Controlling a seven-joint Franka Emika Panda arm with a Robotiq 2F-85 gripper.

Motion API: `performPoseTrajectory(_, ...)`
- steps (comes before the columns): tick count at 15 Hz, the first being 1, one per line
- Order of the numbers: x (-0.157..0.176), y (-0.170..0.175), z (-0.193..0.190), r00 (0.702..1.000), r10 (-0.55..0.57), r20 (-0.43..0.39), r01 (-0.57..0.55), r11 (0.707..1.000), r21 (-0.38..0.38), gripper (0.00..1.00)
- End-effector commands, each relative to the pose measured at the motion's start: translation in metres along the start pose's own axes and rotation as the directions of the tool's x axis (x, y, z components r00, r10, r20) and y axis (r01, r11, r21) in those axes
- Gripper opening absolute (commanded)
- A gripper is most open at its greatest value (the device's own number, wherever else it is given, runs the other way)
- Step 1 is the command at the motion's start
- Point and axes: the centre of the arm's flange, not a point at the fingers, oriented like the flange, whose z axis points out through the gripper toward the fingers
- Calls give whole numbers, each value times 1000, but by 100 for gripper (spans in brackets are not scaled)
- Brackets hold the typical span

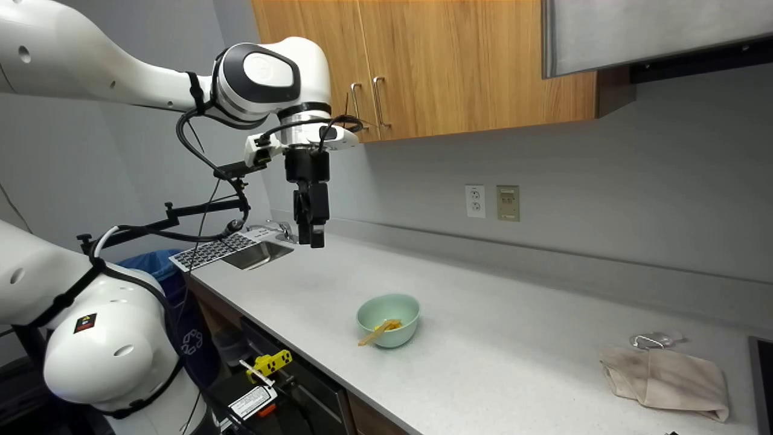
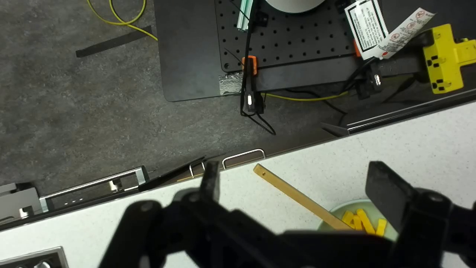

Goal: Mix in the bowl with the spatula

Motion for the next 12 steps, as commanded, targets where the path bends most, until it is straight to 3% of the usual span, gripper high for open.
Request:
performPoseTrajectory(1,2,-2,0,1000,-3,0,3,1000,1,100)
performPoseTrajectory(7,15,-16,0,995,-83,-60,83,997,3,100)
performPoseTrajectory(12,36,-41,9,970,-215,-112,216,976,-4,100)
